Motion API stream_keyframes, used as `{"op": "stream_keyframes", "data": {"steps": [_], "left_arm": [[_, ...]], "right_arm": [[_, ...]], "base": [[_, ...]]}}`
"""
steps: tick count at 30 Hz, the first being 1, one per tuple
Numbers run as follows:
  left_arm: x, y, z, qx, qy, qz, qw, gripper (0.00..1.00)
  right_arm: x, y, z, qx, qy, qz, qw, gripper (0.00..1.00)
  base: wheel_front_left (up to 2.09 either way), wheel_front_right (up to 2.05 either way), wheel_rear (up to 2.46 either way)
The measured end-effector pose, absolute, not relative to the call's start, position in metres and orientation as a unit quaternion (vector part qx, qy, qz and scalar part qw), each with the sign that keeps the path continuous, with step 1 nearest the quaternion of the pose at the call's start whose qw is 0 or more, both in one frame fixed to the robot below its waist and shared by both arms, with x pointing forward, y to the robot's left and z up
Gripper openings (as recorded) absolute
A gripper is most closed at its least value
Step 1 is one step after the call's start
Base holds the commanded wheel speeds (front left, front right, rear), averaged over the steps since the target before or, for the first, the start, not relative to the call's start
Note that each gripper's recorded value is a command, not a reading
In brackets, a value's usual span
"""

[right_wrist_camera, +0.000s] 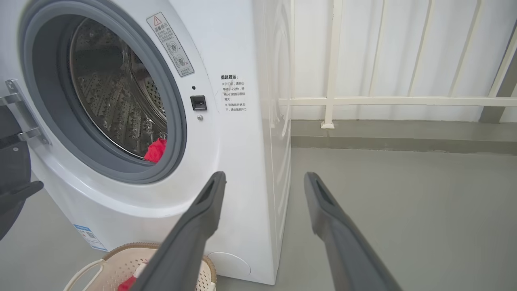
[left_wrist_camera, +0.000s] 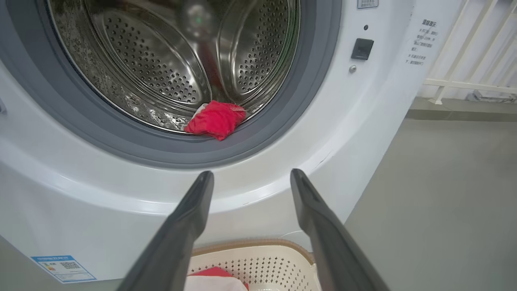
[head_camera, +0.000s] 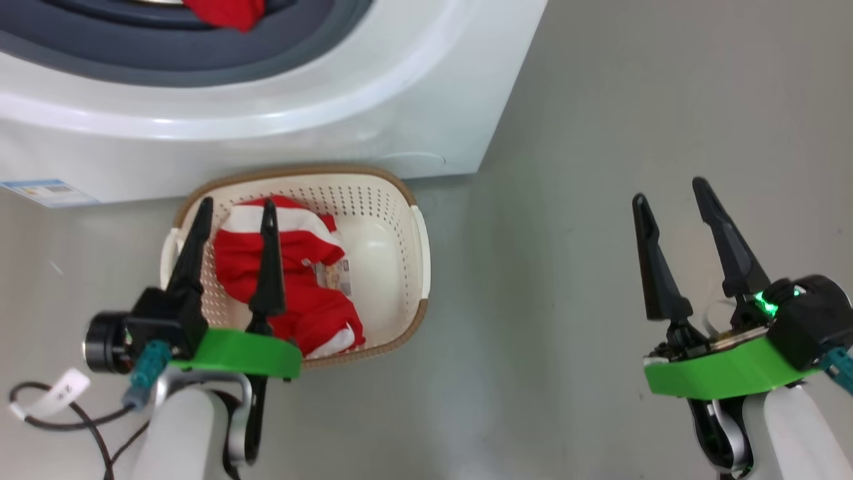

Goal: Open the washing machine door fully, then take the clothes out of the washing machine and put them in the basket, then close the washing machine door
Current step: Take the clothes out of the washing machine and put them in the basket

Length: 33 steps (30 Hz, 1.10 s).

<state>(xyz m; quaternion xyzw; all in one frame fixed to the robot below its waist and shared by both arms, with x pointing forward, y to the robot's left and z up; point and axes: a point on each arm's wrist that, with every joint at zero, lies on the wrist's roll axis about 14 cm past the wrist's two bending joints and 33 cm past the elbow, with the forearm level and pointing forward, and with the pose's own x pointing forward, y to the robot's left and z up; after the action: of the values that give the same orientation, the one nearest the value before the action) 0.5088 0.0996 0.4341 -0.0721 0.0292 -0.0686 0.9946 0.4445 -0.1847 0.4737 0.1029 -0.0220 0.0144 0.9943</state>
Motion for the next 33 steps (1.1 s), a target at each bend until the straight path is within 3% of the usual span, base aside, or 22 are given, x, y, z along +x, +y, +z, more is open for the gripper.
{"op": "stream_keyframes", "data": {"steps": [18,33], "left_arm": [[0.464,0.121,0.496,-0.075,-0.038,-0.048,0.995,1.00],[0.424,0.135,0.509,-0.050,-0.051,-0.033,0.997,1.00]], "right_arm": [[0.413,-0.196,0.504,0.069,-0.050,0.002,0.996,1.00],[0.380,-0.214,0.511,0.071,-0.055,-0.027,0.996,1.00]], "base": [[0.00,0.00,0.00],[0.00,0.00,0.00]]}}
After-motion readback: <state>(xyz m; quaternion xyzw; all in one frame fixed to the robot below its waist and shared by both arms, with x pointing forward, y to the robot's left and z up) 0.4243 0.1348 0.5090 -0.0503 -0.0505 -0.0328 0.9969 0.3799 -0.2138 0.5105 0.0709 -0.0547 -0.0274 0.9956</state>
